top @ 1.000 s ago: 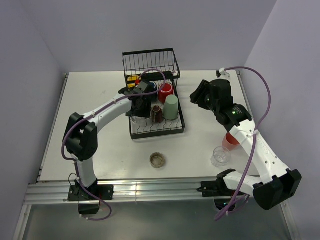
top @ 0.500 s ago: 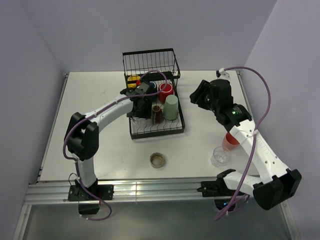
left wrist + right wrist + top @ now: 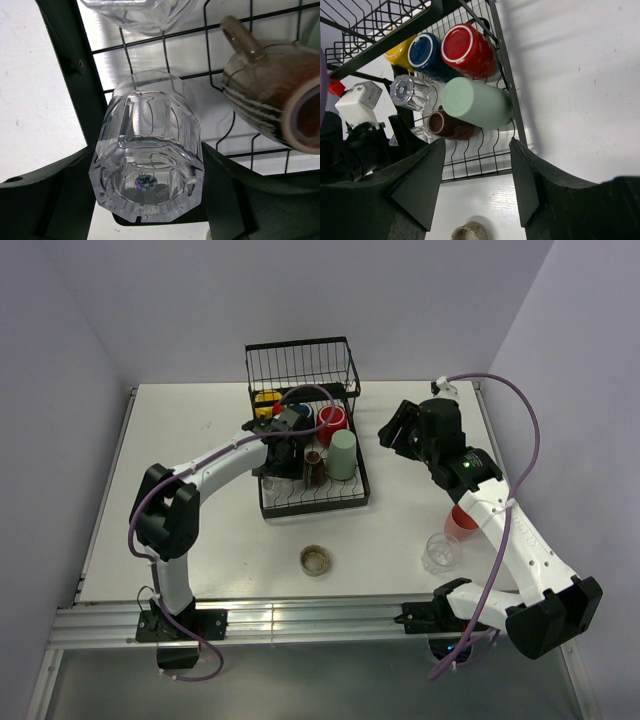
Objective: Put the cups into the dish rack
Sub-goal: Place the cup upside down on the dish rack
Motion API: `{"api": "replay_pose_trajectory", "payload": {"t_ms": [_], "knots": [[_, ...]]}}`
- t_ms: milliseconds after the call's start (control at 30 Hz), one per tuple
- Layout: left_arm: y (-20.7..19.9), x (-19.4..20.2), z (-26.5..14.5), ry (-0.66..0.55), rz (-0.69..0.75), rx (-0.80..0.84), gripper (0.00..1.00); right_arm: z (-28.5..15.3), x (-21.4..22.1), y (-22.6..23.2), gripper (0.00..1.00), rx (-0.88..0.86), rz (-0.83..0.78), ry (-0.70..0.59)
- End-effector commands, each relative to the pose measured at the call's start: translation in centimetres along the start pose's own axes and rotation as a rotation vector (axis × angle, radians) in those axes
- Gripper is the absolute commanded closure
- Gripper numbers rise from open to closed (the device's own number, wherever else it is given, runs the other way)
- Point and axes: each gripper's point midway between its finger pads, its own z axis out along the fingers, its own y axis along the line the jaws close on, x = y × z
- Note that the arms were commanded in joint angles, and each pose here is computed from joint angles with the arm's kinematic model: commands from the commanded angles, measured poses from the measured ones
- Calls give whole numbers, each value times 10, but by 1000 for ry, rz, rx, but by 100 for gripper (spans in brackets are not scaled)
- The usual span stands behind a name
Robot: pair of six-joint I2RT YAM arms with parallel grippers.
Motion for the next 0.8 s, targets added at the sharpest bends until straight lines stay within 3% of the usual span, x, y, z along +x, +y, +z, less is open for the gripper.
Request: {"api": "replay_pose_trajectory", "payload": {"t_ms": [0,767], "knots": [[4,0,2,-4,-20,-9,22,2,-5,0,38,-6,-9,-18],[6,-18,-17,-94,-47,11,10,-2,-6,1,31,-9,-16,-12]]}}
